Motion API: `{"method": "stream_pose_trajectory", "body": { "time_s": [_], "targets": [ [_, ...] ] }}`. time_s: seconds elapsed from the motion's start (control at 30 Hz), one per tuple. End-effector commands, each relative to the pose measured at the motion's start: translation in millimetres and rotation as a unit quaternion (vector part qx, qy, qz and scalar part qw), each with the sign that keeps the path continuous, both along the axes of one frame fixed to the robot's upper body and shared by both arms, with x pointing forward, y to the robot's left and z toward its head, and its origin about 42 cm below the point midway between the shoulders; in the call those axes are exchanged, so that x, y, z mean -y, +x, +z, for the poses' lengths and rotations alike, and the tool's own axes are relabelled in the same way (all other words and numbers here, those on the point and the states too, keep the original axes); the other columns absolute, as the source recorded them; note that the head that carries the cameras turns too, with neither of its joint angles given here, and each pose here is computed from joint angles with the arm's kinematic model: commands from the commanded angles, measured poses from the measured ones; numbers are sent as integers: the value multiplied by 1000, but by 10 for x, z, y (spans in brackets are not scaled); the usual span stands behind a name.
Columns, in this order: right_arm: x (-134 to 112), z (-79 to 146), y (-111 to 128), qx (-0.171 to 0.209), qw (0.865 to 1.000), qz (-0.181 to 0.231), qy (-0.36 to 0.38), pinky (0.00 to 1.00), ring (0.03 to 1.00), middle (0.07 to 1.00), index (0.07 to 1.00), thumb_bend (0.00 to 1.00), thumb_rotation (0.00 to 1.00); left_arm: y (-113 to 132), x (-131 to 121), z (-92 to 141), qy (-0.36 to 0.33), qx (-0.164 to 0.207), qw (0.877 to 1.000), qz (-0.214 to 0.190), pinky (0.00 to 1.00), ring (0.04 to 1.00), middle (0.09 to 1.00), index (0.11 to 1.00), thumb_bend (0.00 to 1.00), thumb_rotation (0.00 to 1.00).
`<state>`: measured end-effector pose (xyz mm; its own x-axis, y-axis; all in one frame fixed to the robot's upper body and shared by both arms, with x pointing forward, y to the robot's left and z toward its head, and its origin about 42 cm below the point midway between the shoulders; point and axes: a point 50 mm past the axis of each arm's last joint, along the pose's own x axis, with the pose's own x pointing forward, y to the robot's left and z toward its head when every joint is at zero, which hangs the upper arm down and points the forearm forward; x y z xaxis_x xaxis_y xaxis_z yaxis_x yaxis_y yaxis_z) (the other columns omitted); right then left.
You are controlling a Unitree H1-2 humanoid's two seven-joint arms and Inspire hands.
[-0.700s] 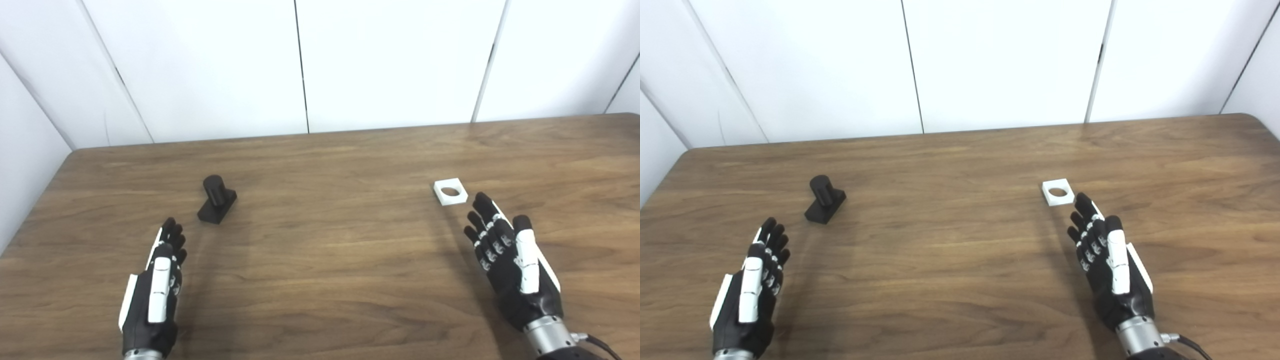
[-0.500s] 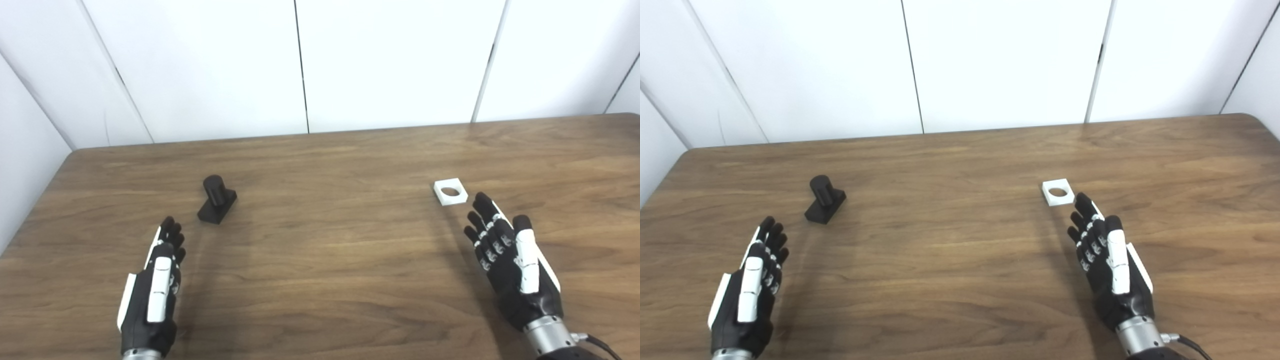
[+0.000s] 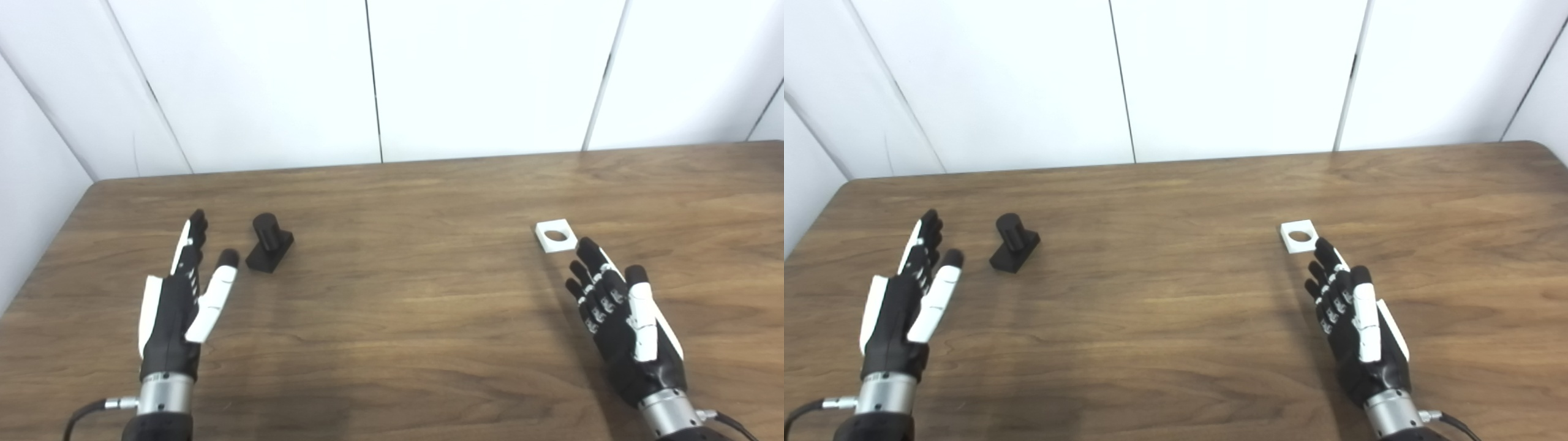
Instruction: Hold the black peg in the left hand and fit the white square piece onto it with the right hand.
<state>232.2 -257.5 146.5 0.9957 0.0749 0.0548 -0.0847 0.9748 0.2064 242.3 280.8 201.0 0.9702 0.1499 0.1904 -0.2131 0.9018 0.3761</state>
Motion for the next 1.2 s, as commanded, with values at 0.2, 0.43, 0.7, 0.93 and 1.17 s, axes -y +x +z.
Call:
{"method": "stream_pose_trajectory", "body": {
  "time_s": [0.2,0.43,0.7,0.93,1.17],
  "targets": [
    [-147,57,17,26,999,-5,23,1000,1000,991,940,610,1000,169,-41,278,147,20,989,21,1000,1000,1000,983,660,707],
    [-149,58,20,28,999,-9,13,1000,1000,987,934,618,1000,443,-62,267,267,8,962,58,1000,1000,1000,931,769,577],
    [-157,59,17,28,1000,-12,9,998,1000,987,931,621,1000,707,-85,206,374,-36,923,78,1000,1000,1000,919,848,683],
    [-163,63,15,29,999,-15,8,999,1000,986,931,623,1000,902,-86,85,409,-64,906,90,1000,1000,1000,914,870,721],
    [-152,65,14,28,999,-19,8,997,999,983,926,614,1000,1066,-99,-43,430,-88,892,106,1000,1000,1000,886,894,727]
  ]
}}
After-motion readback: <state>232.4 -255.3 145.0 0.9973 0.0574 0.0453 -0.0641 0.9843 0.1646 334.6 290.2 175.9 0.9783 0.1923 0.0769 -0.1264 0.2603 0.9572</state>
